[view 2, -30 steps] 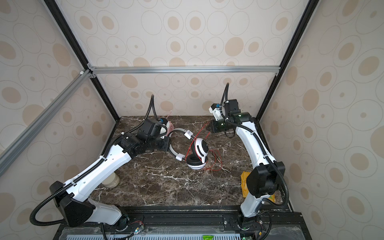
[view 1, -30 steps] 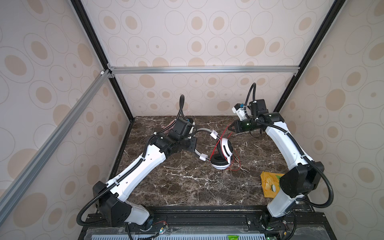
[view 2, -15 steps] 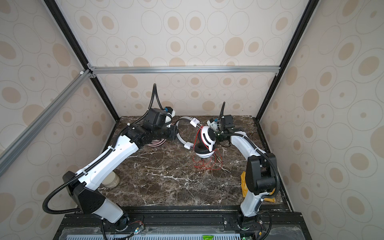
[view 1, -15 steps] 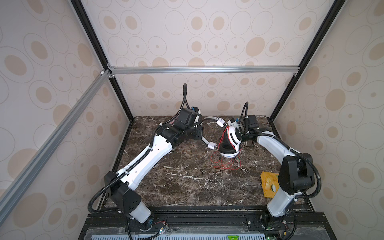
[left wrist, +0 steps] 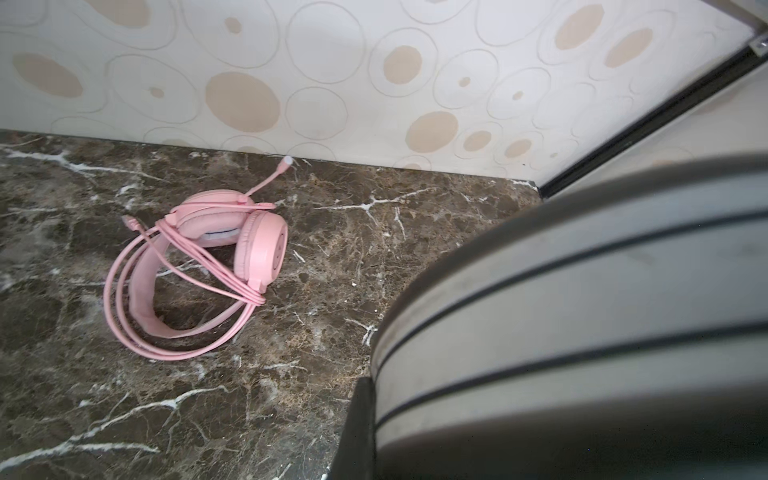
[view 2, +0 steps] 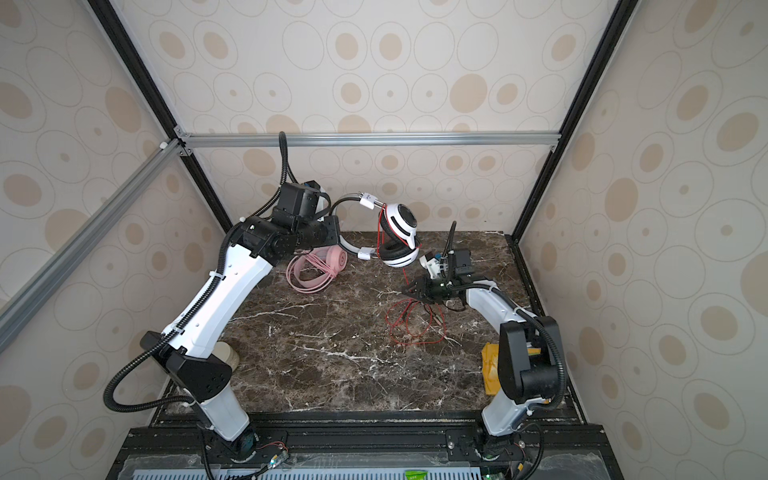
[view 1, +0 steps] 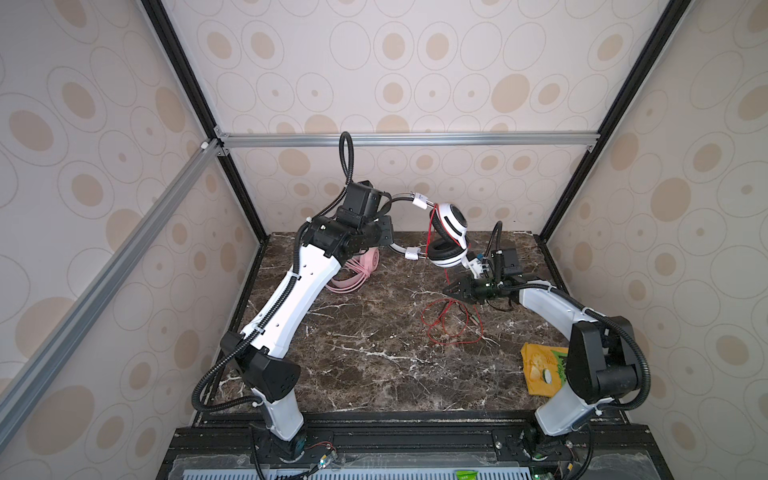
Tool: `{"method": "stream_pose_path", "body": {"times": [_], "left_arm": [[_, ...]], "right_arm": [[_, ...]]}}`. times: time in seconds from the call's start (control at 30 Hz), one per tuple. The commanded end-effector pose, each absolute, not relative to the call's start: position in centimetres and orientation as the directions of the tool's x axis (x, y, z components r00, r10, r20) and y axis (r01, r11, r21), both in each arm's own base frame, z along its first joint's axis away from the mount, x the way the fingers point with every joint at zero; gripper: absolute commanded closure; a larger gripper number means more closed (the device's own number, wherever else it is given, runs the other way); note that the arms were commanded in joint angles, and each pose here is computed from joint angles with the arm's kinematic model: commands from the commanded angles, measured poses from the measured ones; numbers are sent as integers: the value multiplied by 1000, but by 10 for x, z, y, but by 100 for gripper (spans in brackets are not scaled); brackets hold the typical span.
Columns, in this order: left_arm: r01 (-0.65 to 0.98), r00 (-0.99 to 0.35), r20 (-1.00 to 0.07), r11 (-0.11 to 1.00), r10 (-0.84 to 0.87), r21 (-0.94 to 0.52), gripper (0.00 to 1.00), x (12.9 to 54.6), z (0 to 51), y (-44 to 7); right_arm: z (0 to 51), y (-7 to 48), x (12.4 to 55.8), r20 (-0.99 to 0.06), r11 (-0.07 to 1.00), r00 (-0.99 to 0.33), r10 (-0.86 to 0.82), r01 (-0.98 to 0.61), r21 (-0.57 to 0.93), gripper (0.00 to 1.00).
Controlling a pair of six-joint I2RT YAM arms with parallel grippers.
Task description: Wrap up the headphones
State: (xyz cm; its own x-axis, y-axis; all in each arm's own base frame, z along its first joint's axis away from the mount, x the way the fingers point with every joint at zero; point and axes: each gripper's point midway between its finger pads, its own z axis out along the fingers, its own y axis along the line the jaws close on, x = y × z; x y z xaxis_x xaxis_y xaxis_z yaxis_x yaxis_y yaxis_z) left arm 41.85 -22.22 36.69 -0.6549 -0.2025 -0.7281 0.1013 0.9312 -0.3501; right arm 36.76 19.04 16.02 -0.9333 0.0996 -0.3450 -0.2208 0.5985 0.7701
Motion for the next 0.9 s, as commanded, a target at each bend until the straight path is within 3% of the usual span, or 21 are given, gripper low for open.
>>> {"method": "stream_pose_path", "body": {"times": [0.0, 0.33, 0.53, 0.67, 0.87], "left_arm": [[-8, -599, -727, 911, -335, -413, 100, 420, 390, -205], [-69, -563, -744, 918, -359, -391, 100, 419, 396, -189], [-71, -547, -756, 921, -358, -384, 100, 419, 400, -185], [-67, -547, -759, 922, -353, -381, 100, 418, 400, -185], [-76, -538, -768, 928, -346, -365, 100, 416, 401, -180]], "right_arm": [[173, 182, 362, -428, 629, -900, 79, -288, 722, 66], [162, 182, 356, -401, 650, -913, 74, -261, 714, 65], [140, 202, 350, -353, 659, -934, 58, -230, 716, 63], [123, 223, 350, -328, 662, -940, 94, -187, 726, 56], [94, 246, 356, -302, 709, -944, 133, -122, 694, 58]]}}
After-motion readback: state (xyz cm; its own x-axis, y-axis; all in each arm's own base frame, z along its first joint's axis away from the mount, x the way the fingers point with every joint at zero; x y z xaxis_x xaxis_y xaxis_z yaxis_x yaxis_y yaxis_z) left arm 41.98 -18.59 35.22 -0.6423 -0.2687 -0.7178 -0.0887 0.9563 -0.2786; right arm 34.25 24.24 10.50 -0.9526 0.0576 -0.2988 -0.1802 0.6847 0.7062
